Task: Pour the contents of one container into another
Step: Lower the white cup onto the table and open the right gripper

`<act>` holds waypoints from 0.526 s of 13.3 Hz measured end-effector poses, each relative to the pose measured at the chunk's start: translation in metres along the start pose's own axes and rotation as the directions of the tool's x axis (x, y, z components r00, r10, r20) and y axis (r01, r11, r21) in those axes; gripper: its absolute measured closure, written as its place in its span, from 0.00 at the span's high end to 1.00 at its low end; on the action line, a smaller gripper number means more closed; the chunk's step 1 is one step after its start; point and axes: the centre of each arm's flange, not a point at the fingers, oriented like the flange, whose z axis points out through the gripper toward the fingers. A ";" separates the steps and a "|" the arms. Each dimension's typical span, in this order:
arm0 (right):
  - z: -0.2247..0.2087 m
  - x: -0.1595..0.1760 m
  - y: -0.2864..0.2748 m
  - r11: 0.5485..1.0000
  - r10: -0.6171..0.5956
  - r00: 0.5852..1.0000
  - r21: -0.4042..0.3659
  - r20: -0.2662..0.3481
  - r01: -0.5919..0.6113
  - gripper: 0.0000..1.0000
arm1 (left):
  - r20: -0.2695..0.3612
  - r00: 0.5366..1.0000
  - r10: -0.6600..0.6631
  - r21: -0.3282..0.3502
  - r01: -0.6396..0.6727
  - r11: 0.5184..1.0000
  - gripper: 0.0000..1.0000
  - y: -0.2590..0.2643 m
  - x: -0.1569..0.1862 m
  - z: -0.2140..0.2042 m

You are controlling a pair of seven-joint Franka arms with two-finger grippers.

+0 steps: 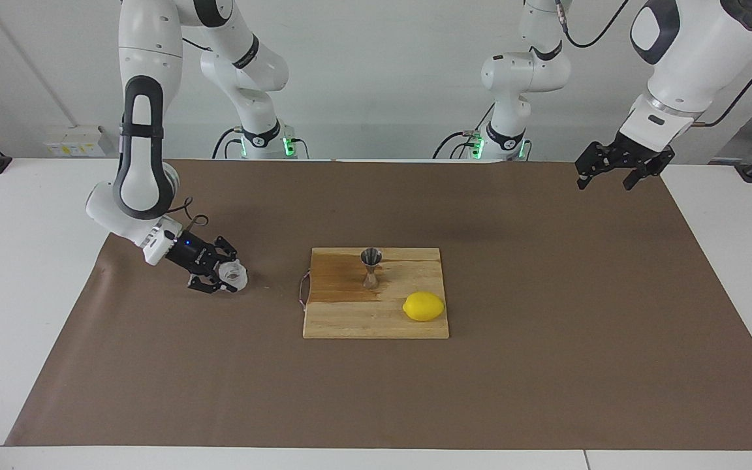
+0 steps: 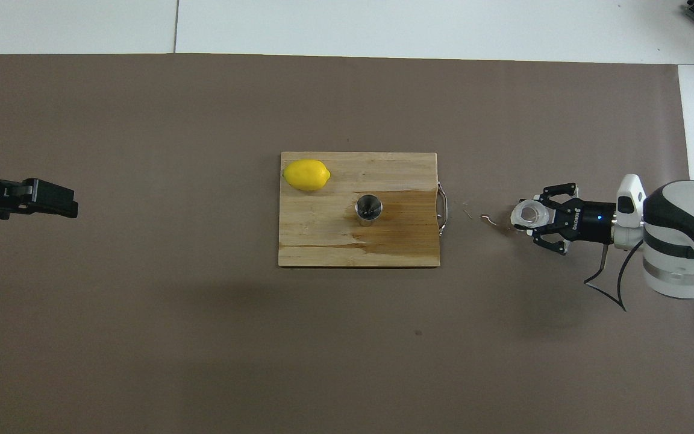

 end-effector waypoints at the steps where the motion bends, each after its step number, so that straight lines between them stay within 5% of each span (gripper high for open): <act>1: 0.001 -0.001 0.000 1.000 -0.002 1.000 -0.001 -0.003 0.002 0.51 | 0.000 1.000 0.000 0.000 0.000 1.000 1.00 0.000 0.000 0.000; 6: 0.008 -0.001 0.000 1.000 -0.016 0.999 -0.014 -0.030 0.016 0.51 | 0.000 1.000 0.000 0.000 0.000 1.000 1.00 0.000 0.000 0.000; 7: 0.009 -0.002 0.000 1.000 -0.014 0.999 -0.013 -0.030 0.014 0.61 | 0.000 1.000 0.000 0.000 0.000 1.000 1.00 0.000 0.000 0.000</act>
